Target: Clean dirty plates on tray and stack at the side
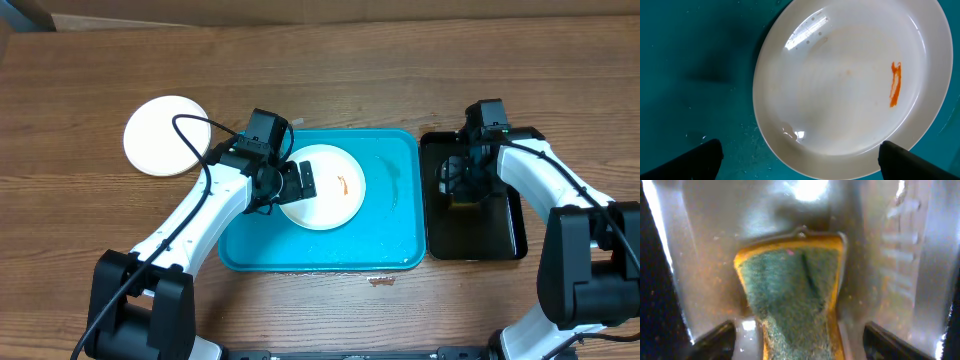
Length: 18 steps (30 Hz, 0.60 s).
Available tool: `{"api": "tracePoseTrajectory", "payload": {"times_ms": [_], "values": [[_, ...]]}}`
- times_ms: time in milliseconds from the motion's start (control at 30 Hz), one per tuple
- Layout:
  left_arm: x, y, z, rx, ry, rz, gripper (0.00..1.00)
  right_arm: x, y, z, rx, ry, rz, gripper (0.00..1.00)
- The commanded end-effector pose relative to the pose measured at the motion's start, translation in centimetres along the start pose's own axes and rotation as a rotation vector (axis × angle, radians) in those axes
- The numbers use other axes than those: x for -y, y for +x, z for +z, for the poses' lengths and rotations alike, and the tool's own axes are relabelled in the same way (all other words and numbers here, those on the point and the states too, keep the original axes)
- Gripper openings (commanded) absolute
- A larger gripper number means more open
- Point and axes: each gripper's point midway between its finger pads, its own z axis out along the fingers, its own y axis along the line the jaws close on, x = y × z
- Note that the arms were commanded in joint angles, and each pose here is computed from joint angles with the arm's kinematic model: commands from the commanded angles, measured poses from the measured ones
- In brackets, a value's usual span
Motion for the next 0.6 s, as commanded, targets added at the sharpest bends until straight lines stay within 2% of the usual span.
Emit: {"api": "tracePoseTrajectory", "payload": {"times_ms": [0, 233, 300, 400, 433, 467, 567], "values": [[0.49, -0.7, -0.63, 0.025, 0.015, 0.016, 1.0, 0.04, -0.25, 0.02, 0.014, -0.001, 0.007, 1.0], [0.51, -0.77, -0.64, 0.028, 0.016, 0.016, 1.0, -0.85, -0.7, -0.01, 0.031, -0.051, -0.021, 1.0], [0.52, -0.76, -0.63, 0.028, 0.017, 0.016, 1.0, -0.72, -0.91, -0.01, 0.04, -0.044, -0.037, 0.87], [0.52, -0.76, -0.63, 0.028, 0.017, 0.016, 1.0, -0.47, -1.12, -0.01, 0.049, -0.028, -0.038, 0.43], [0.5, -0.76, -0.64, 0.028, 0.016, 0.016, 1.0, -0.37, -1.13, -0.01, 0.049, -0.022, -0.037, 0.34], [0.51, -0.77, -0.64, 0.028, 0.016, 0.016, 1.0, -0.37, -1.13, -0.01, 0.049, -0.022, -0.037, 0.31], [0.51, -0.77, -0.64, 0.028, 0.016, 0.016, 1.0, -0.36, -0.99, -0.01, 0.044, -0.022, -0.037, 0.34]]}}
